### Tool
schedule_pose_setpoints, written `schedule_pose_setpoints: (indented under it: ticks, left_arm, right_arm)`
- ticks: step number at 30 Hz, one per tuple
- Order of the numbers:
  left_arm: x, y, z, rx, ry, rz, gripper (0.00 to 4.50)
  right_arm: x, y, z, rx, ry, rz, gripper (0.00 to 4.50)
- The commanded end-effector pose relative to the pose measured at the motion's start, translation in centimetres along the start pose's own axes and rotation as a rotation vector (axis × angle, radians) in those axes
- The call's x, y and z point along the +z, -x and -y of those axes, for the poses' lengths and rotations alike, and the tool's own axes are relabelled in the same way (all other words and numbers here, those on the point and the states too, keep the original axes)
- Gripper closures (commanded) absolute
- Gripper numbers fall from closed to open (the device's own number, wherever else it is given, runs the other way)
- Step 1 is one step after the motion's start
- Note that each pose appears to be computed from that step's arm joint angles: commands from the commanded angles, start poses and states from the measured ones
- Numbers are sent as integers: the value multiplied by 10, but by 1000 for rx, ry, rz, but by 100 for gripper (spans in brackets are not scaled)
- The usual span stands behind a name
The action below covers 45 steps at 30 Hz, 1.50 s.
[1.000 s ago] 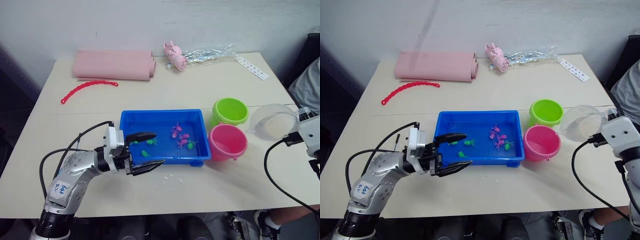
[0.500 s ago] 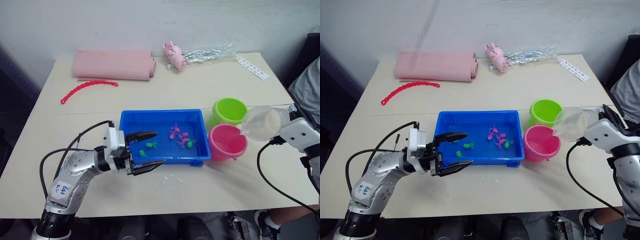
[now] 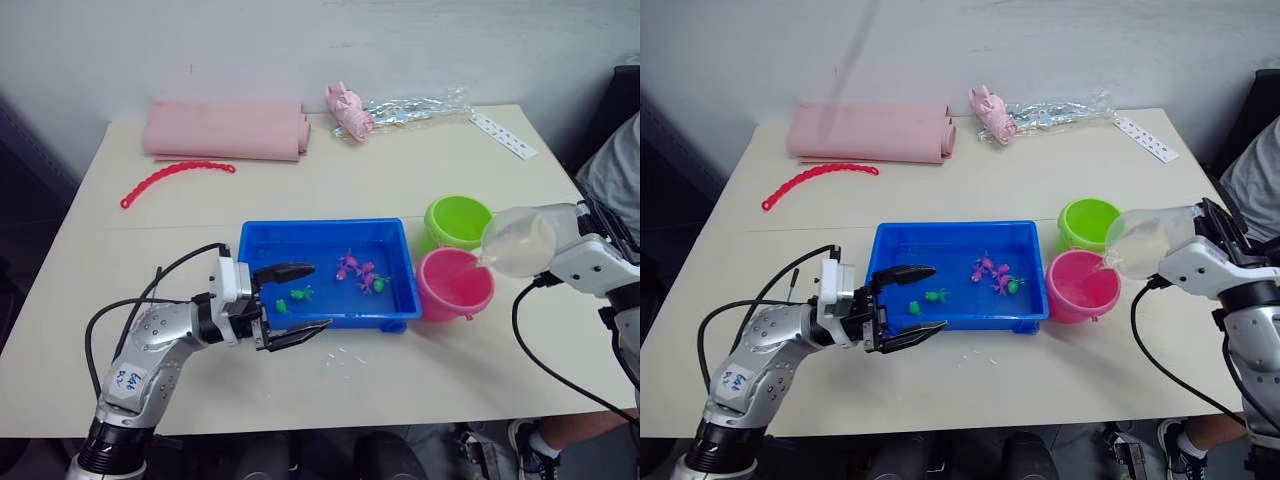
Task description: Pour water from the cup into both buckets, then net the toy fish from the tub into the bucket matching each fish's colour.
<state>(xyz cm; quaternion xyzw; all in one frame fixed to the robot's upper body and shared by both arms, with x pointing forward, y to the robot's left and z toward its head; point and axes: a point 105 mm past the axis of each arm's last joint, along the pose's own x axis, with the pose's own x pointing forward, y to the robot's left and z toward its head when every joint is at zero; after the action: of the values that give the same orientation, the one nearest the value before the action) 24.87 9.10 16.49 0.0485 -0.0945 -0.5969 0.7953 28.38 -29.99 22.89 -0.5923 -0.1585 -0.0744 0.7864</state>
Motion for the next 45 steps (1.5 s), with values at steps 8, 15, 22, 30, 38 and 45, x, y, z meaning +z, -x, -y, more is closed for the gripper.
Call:
schedule_pose_setpoints:
  ticks: [8,15,22,30,38,45]
  left_arm:
    - [5,-3,0,-5,-26,21,0]
    - [12,-3,-2,5,-26,64,0]
    - [10,-2,-3,-6,-30,42,0]
    - [9,0,-3,-13,-31,32,0]
    - [8,2,-2,-31,-22,21,0]
    - [10,3,-7,-39,-26,16,0]
  right_arm:
    - [4,-3,7,-30,56,31,442]
    - [0,0,3,-21,32,15,442]
    - [0,2,0,-17,17,9,442]
    - [-1,5,0,-35,-65,3,442]
    - [-16,6,5,-46,-337,-55,442]
    - [-34,1,16,-59,-612,-156,442]
